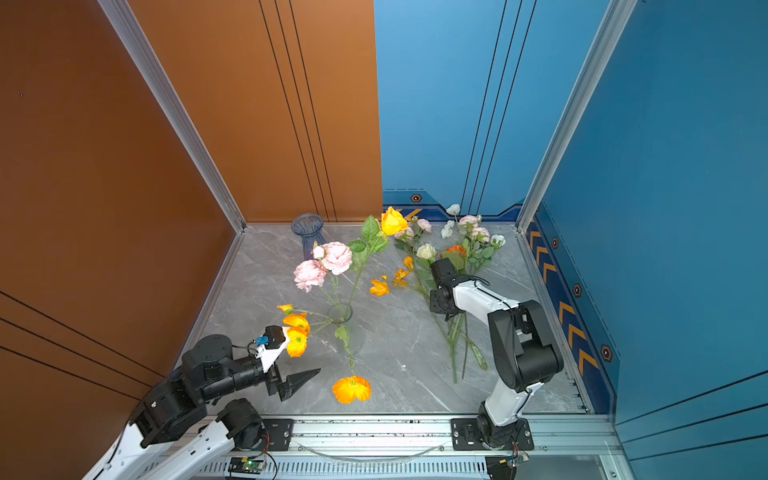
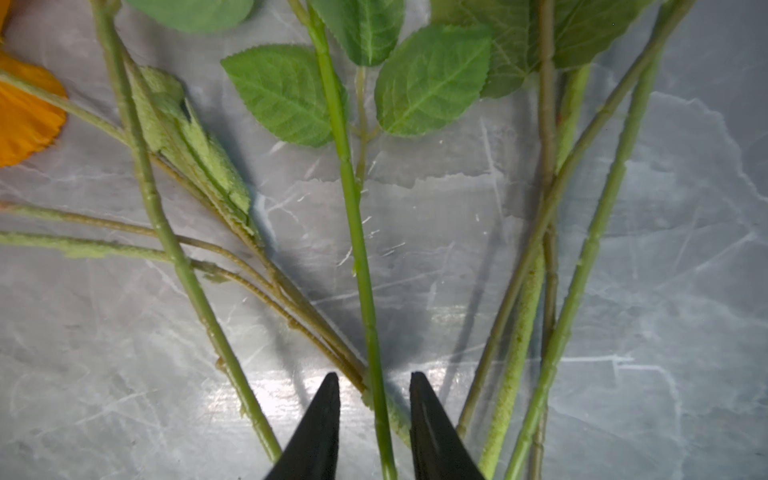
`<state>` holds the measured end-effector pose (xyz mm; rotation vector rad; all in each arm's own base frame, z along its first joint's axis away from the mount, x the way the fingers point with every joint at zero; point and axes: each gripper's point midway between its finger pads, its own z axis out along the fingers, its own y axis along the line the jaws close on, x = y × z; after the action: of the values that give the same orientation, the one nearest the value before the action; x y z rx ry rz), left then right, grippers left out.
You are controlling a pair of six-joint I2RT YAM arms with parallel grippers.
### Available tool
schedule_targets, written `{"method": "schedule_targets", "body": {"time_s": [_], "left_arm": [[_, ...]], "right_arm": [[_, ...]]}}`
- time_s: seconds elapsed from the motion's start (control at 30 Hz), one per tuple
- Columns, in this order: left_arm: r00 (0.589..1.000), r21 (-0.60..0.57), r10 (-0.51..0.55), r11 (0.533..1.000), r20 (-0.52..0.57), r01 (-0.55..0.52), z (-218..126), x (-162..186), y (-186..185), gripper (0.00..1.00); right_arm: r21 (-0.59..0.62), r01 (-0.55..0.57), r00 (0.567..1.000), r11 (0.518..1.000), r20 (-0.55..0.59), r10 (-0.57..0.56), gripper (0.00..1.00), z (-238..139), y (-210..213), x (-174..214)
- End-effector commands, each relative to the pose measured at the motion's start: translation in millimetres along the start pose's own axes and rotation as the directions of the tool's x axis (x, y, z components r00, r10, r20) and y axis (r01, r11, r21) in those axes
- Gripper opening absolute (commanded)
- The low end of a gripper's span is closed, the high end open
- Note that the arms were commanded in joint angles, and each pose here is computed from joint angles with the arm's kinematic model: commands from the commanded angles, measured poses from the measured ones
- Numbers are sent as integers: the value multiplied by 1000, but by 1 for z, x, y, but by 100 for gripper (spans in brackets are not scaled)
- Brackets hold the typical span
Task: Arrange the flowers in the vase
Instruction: 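Lower the right gripper and close it on the cream rose stem, then lift the cream rose with the right gripper toward the clear vase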
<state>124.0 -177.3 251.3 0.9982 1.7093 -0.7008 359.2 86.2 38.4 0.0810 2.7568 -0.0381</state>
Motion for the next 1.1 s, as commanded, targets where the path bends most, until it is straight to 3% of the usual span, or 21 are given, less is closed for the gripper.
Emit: {"method": "schedule_targets", "body": {"time_s": [0.0,0.43,0.67,0.93,1.07], "left_arm": [[1000,57,-2,998,22,1,2,-4,-8,98],[998,146,-42,989,44,35,4,-18,-22,98],[998,-8,-35,999,50,35,3,-21,2,98],[997,28,-20,999,77,17,-3,-17,-7,98],[997,29,-18,999,76,16,-2,-16,-8,98]], "right_arm": [[19,6,1000,1000,30,-7,30,-3,-2,-15],[16,29,999,999,19,-29,0,-4,-3,-13],[-33,30,995,999,98,-26,0,-35,1,-25],[-88,36,969,996,247,-13,0,-101,8,-38],[-92,36,919,995,394,3,0,-154,11,-48]]}}
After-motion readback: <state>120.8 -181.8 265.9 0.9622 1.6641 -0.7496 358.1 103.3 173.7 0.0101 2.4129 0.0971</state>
